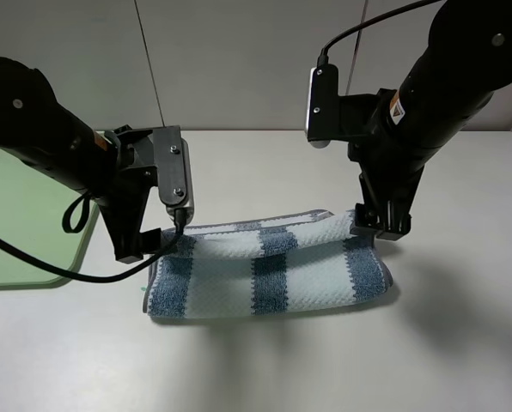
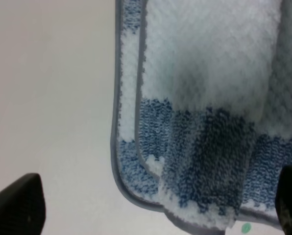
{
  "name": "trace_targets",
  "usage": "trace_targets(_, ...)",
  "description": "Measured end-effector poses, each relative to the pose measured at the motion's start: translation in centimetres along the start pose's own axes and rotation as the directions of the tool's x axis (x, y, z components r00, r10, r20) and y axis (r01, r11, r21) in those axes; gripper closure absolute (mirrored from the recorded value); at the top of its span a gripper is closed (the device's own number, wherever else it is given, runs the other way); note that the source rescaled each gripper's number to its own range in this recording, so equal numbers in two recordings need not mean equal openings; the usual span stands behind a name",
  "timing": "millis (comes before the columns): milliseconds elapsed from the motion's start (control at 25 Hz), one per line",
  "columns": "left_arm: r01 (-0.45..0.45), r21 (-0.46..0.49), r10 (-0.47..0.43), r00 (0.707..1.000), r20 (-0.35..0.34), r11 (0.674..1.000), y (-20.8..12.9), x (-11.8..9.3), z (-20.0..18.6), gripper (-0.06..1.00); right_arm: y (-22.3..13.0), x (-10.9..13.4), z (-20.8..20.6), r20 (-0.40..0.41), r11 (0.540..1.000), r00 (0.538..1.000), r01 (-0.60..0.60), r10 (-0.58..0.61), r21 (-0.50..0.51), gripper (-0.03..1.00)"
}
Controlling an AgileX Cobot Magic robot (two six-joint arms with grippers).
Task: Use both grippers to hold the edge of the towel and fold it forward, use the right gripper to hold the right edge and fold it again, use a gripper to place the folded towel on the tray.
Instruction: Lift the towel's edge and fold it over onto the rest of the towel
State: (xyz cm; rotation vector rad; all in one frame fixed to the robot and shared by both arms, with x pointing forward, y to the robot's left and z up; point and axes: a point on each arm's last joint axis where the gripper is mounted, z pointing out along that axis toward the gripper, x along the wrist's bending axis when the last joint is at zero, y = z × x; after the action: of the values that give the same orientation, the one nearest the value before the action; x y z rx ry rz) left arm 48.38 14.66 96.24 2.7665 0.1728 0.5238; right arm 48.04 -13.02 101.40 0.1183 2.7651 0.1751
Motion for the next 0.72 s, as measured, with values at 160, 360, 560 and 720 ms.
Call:
trace_targets(160,0.041,0.0,-0.041,0.999,0.0,0.999,0.0,0.0,0.0,0.02,0.1,-0.1,0.0,0.007,1.0,1.0,-0.006,0.006,-0.006,-0.03)
trace_targets(360,0.092,-0.014,-0.092,0.996,-0.014,0.996,0.1,0.1,-0.7,0.02,0.1,-0.1,0.0,0.009,0.998,0.998,-0.057,0.058,-0.008,-0.03)
trace_targets(560,0.101,-0.032,-0.102,0.994,-0.03,0.994,0.3,0.2,-1.6,0.02,0.0,-0.1,0.0,0.013,0.993,0.993,-0.12,0.12,-0.006,-0.03)
trace_targets(720,0.097,-0.059,-0.1,0.993,-0.057,0.994,0.4,0.3,-2.8,0.02,0.0,-0.1,0.0,0.014,0.984,0.984,-0.177,0.178,-0.006,-0.03)
